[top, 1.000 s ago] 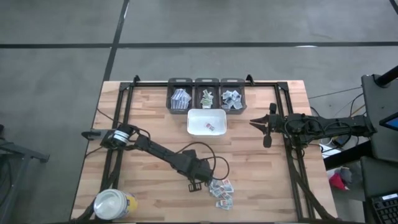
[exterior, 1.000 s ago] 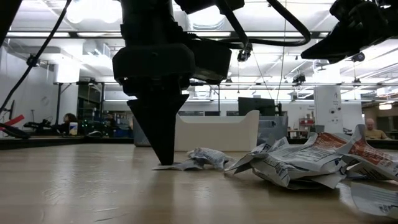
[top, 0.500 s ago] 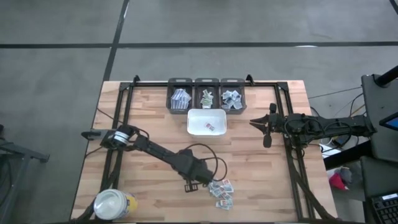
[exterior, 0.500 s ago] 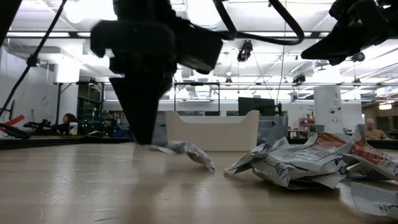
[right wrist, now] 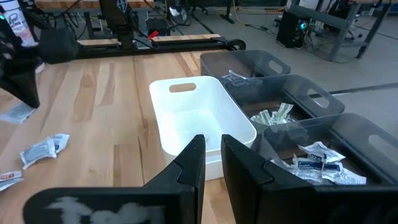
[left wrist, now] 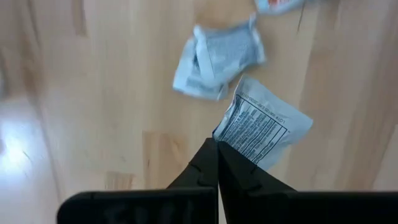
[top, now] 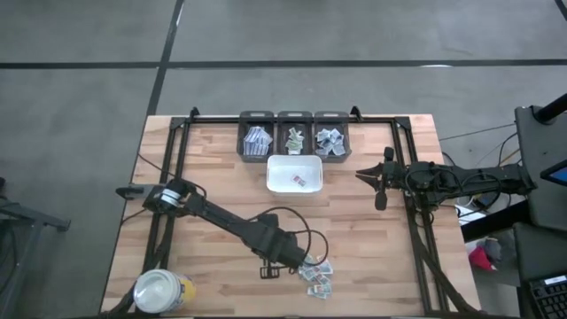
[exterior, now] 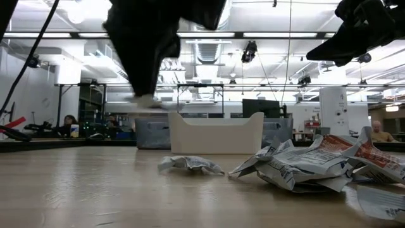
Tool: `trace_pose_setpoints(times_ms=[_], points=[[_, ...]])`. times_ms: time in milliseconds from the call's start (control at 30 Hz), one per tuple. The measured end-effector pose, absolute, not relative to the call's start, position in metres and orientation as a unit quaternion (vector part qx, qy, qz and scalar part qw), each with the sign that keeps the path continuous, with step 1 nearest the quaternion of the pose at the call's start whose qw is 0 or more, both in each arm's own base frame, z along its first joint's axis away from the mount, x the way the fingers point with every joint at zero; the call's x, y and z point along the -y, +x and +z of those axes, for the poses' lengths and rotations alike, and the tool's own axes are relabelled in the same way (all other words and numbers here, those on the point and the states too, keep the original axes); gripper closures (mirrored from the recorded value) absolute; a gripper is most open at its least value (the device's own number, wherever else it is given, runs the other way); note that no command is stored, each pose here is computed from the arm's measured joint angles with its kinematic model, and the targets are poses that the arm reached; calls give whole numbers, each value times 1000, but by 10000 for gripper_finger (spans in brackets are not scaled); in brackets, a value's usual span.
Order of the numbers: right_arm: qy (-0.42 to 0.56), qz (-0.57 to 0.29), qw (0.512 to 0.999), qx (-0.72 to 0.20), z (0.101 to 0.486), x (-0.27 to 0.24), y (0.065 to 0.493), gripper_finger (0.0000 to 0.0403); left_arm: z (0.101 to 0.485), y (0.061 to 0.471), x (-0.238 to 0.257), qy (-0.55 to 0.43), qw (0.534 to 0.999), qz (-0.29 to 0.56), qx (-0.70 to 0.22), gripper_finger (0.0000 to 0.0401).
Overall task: Pick & Place First Aid Supplies
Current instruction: Put the white alcohol pad into the right black bin
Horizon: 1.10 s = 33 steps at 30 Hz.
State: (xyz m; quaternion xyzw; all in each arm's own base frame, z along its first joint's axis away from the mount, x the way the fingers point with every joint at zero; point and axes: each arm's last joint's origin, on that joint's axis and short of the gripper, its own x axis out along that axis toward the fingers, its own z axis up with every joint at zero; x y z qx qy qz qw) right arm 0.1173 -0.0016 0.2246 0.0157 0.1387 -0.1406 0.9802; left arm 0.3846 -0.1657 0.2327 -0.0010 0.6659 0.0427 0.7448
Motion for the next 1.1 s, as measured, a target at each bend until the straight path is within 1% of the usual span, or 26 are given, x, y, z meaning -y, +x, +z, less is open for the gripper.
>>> trace_pose_setpoints(times_ms=[300, 467, 600, 767, 1000, 1100], points=[[16, -141, 980, -139, 225, 2, 117, 351, 268, 399, 161, 47, 809, 93, -578, 401], [16, -141, 980, -139, 225, 2, 117, 351, 285, 406, 153, 80, 835, 134, -528, 401], [16, -141, 980, -140, 224, 2, 117, 351, 297, 411, 141, 117, 843, 174, -496, 401], [15, -141, 980, -140, 224, 2, 117, 351, 313, 420, 113, 157, 841, 227, -465, 401], [15, -141, 980, -140, 224, 2, 117, 351, 339, 433, 56, 195, 830, 255, -456, 401], [15, -141, 980, -140, 224, 2, 117, 351, 352, 439, 29, 201, 835, 266, -437, 401]])
